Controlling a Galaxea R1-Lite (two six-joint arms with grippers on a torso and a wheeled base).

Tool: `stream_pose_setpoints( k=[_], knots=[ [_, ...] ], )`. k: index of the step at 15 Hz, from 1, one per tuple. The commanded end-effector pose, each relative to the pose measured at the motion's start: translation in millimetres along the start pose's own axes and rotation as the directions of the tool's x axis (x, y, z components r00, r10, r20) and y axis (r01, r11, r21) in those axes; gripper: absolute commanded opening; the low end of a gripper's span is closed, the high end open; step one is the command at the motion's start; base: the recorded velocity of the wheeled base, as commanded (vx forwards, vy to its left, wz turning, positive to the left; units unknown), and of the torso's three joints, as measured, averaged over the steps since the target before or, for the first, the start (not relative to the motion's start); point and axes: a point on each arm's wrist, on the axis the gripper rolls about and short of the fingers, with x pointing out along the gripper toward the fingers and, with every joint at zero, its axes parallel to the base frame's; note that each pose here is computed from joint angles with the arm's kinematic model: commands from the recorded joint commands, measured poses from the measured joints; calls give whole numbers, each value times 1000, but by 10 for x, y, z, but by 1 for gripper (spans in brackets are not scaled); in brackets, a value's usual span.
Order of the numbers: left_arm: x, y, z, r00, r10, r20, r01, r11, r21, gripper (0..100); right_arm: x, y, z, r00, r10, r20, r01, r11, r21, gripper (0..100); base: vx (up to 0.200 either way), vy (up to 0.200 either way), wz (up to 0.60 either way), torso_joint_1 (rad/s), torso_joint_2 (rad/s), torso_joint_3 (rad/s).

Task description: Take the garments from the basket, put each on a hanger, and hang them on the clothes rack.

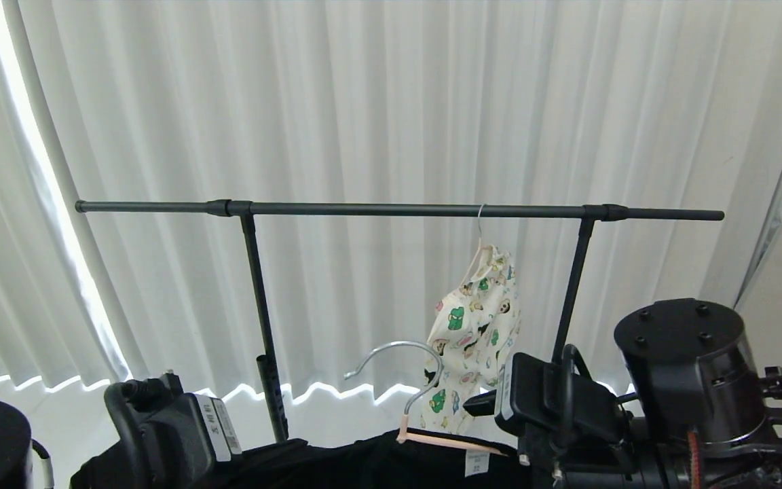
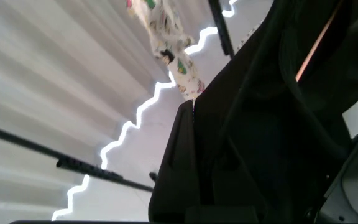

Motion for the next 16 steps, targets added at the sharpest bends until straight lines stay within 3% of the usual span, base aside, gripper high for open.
stream_pose_setpoints(
  k=[1,3,10,11,16],
  knots=[
    [-3,-25,13,1000,-15,8,15,1000,18,0,54,9,15,1000,13,-13,-13,1000,-1,100,0,0,0,0,0,0],
    [-4,-23,19,1000,-14,11,13,998,58,0,50,13,42,999,20,-32,-20,1000,5,100,0,0,0,0,0,0],
    [-1,-13,52,999,-1,45,-1,998,59,0,71,13,19,999,24,-48,-23,1000,9,100,0,0,0,0,0,0],
    [-1,-13,53,999,-3,46,0,998,59,0,67,14,21,999,23,-46,-23,1000,9,0,0,0,0,0,0,0],
    [-1,-13,52,999,-1,45,-1,998,59,0,61,1,21,999,11,-44,-11,1000,5,0,0,0,0,0,0,0]
  ],
)
